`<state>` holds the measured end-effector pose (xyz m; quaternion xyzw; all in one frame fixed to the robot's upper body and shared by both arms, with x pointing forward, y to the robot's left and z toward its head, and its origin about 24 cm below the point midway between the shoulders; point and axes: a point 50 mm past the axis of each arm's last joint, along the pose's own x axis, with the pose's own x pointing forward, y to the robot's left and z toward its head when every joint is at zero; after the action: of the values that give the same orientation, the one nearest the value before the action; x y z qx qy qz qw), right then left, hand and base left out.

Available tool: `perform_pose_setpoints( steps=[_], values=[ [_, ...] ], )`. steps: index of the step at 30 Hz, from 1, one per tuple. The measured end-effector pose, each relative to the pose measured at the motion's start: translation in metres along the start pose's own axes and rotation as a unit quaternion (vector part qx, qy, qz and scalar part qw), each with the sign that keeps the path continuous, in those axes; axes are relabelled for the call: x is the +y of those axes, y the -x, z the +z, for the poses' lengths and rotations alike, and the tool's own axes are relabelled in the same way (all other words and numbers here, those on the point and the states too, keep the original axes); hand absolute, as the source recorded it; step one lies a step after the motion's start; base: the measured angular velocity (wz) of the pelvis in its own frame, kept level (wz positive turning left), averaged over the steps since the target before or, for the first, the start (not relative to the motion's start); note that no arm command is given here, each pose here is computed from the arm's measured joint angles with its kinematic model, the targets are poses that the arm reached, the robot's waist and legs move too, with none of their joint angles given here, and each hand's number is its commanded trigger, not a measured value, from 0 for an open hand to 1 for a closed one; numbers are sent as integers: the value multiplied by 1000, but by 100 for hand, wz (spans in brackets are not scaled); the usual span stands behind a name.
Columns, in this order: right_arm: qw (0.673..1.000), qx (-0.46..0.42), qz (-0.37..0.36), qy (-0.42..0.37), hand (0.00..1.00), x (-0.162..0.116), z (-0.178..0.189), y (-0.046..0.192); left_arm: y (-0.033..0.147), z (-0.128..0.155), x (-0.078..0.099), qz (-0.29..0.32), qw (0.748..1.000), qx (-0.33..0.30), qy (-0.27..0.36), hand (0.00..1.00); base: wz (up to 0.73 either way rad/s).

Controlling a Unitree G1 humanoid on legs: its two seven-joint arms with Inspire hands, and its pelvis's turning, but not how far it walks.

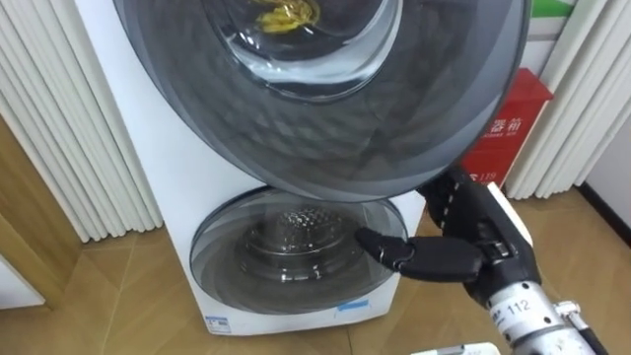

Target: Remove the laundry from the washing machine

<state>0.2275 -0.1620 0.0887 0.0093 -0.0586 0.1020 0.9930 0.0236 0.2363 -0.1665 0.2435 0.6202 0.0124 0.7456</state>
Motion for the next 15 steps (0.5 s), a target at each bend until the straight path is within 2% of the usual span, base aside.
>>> perform_pose_setpoints(
  steps=[4,15],
  values=[
    [1000,-28,-5,6,0,3,14,0,0,3,1,1,1000,-13,1,0,-7],
    [998,-48,-26,29,0,3,23,-9,-1,2,2,0,1000,-12,-10,0,-9]
  ],
)
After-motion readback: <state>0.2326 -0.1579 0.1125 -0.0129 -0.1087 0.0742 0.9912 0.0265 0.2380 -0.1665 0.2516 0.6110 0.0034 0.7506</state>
